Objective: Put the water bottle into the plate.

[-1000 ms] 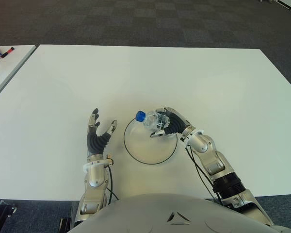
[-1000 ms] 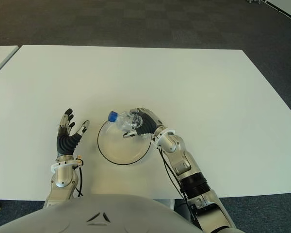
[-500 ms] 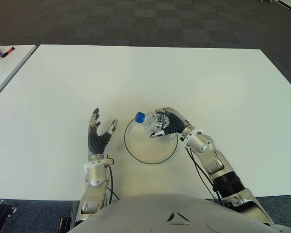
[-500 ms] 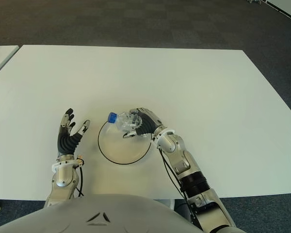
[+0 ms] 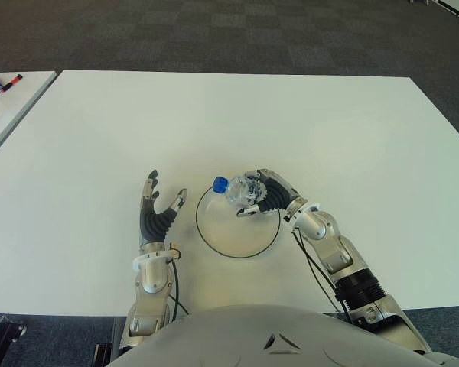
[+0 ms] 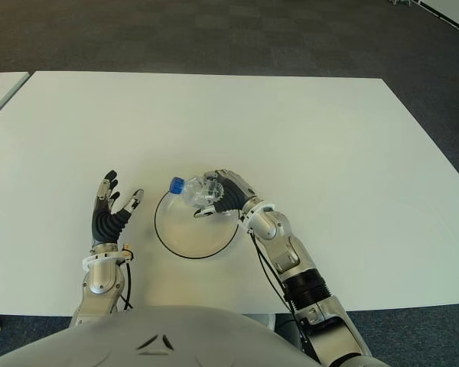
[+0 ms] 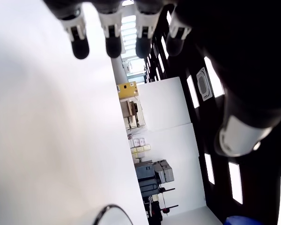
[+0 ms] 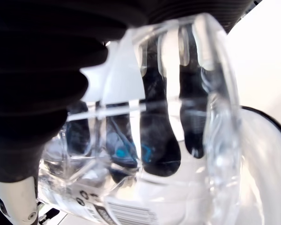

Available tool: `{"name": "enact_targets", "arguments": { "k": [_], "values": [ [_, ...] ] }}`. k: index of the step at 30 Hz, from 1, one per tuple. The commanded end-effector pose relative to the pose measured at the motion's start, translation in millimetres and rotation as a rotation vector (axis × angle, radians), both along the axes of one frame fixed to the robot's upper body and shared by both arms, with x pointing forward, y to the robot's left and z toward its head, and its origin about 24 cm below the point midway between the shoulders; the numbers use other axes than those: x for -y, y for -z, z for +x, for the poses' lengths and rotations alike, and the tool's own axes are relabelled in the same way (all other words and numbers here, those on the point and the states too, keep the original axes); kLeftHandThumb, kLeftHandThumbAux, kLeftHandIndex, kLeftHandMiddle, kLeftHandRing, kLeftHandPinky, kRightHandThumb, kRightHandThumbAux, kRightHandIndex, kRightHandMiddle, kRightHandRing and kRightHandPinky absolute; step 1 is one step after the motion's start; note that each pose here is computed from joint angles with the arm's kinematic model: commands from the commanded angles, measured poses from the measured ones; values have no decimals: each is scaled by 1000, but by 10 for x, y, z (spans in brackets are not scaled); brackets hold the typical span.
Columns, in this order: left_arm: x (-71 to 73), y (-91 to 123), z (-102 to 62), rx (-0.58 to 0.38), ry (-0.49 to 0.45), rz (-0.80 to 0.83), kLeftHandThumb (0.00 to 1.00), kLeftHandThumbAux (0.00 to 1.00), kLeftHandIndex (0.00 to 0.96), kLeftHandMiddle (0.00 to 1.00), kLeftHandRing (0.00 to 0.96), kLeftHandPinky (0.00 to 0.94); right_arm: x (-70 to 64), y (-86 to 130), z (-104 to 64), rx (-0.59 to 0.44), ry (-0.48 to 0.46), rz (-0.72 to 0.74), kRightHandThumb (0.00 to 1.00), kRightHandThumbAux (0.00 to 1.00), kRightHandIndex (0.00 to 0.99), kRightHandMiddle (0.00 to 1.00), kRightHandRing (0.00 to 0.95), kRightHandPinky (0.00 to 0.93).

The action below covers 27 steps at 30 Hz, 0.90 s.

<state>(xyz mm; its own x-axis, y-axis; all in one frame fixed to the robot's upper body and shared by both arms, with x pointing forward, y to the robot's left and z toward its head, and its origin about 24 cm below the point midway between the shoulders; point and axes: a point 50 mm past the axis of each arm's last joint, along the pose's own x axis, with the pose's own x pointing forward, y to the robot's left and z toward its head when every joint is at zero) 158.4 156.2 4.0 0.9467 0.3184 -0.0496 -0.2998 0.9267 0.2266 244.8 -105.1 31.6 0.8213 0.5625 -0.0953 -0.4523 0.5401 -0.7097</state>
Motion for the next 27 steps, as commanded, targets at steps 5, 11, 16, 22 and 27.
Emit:
{"name": "enact_targets", "arguments": {
  "k": [5, 11, 16, 22, 27],
  "values": [
    [66, -32, 26, 8, -8, -17, 229, 615, 53, 70, 54, 62, -4, 1, 19, -1, -7, -3, 716, 711, 441, 849, 844, 844],
    [73, -34, 29, 5, -10, -17, 232, 616, 48, 61, 47, 55, -12, -2, 9, 14, -20, 10, 710, 711, 435, 777, 779, 764],
    [81, -35, 32, 2, -8, -16, 232, 614, 48, 60, 44, 54, -11, 7, 2, 20, -60, 53, 619, 637, 307, 477, 520, 526],
    [84, -34, 32, 1, -9, -16, 231, 607, 45, 59, 43, 54, -8, -21, 12, 25, -92, 59, 534, 536, 131, 293, 350, 376],
    [87, -36, 31, 2, -11, -12, 232, 608, 43, 58, 43, 51, -3, -20, 15, 25, -95, 44, 487, 496, 68, 219, 274, 316]
  ]
}}
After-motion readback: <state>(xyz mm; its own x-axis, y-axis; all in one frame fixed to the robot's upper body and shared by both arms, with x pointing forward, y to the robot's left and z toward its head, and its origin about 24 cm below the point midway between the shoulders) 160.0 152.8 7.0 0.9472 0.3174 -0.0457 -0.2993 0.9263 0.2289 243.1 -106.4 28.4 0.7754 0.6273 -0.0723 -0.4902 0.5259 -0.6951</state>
